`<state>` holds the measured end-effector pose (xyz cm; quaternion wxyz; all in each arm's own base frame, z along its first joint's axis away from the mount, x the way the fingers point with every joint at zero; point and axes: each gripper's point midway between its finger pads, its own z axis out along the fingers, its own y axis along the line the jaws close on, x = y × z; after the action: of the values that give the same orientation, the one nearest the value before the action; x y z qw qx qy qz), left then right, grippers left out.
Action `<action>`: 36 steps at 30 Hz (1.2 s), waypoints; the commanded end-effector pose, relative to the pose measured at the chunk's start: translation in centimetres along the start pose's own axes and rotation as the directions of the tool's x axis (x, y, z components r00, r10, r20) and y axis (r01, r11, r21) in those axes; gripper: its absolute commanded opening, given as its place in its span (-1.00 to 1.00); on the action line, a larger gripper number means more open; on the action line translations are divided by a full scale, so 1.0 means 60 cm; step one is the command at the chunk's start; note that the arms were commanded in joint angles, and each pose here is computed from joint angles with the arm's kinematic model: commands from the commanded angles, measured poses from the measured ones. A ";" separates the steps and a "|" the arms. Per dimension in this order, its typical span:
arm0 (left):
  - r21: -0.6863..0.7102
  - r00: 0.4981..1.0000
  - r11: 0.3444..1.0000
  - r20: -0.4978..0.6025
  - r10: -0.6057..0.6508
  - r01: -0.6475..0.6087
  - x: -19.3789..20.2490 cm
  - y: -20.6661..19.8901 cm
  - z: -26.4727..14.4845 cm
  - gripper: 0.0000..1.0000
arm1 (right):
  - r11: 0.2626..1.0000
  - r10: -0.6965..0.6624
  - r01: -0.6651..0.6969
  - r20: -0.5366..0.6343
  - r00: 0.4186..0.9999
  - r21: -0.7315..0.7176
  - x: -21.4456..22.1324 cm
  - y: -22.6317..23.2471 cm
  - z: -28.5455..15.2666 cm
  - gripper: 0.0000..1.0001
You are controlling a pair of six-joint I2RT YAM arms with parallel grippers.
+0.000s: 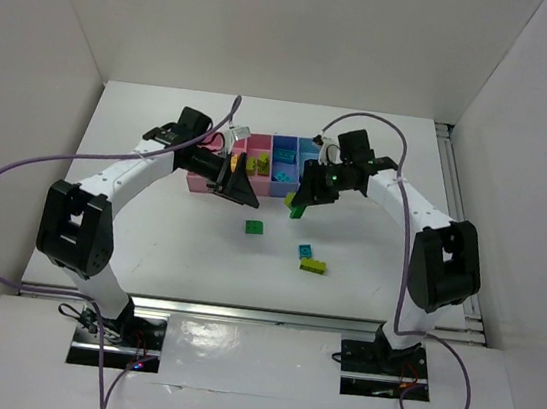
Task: Sort the legos into containers by color
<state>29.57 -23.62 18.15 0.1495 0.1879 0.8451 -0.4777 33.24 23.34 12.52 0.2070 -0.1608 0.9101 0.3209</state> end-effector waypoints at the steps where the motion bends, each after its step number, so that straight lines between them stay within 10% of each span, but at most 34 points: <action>1: 0.227 0.990 0.964 0.029 0.137 -0.140 -0.011 -0.071 -0.018 0.67 | 0.946 -0.086 0.062 -0.063 0.994 -0.319 0.015 0.099 -0.051 -0.41; 9: 0.274 0.987 0.949 0.000 0.162 -0.156 0.002 -0.077 0.014 0.69 | 0.840 -0.129 0.049 -0.110 0.985 -0.541 0.022 0.155 -0.078 -0.41; 36: 0.571 0.986 0.815 -0.059 0.157 -0.095 -0.008 -0.104 0.054 0.47 | 0.801 -0.132 0.032 -0.125 0.983 -0.598 0.016 0.177 -0.075 -0.41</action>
<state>27.75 -29.25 20.21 0.0764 0.2773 0.6968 -0.6571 26.61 27.57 19.43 0.0832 -0.2687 0.7844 0.5528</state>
